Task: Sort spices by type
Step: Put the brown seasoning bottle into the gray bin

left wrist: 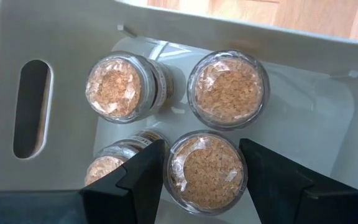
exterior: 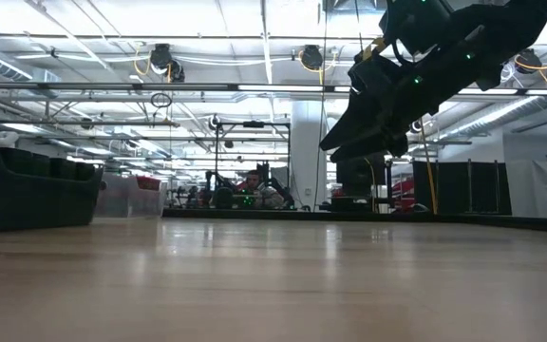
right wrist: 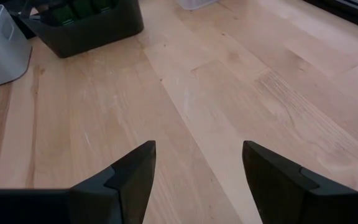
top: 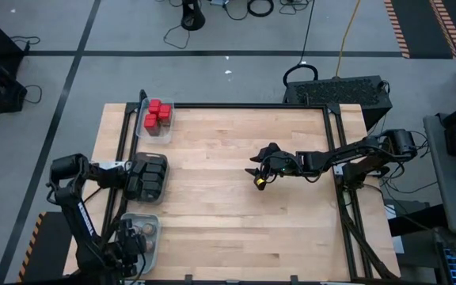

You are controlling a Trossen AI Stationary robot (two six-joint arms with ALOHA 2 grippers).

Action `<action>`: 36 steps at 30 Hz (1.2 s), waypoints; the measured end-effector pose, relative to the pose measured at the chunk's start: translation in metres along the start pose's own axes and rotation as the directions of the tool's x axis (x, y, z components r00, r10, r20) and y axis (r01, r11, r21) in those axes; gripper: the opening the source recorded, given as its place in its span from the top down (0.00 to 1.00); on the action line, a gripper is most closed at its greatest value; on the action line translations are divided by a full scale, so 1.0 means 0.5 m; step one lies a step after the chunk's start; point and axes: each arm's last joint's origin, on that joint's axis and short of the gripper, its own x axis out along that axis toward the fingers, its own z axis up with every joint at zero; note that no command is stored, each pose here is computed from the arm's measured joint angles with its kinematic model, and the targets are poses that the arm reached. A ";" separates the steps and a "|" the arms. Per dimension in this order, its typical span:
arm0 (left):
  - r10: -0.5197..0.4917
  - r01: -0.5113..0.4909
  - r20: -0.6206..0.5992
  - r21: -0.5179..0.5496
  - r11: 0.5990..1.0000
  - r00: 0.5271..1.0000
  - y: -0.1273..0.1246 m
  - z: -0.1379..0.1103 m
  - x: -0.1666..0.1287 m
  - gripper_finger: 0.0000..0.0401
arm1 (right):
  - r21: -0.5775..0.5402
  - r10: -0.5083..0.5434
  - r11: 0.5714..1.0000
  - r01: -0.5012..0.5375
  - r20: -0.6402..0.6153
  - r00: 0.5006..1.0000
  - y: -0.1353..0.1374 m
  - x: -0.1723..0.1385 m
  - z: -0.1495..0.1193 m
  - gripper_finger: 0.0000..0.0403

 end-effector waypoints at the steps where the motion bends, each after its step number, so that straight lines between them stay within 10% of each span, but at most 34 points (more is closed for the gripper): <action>1: 0.000 0.000 0.000 0.000 1.000 1.000 0.000 0.000 0.000 0.49 | -0.002 0.000 1.000 0.000 0.000 1.000 0.000 0.000 0.000 0.45; 36: -0.010 0.009 0.015 0.037 0.999 1.000 -0.001 0.012 0.002 0.48 | -0.015 0.000 1.000 0.000 0.000 1.000 0.000 0.000 0.000 0.45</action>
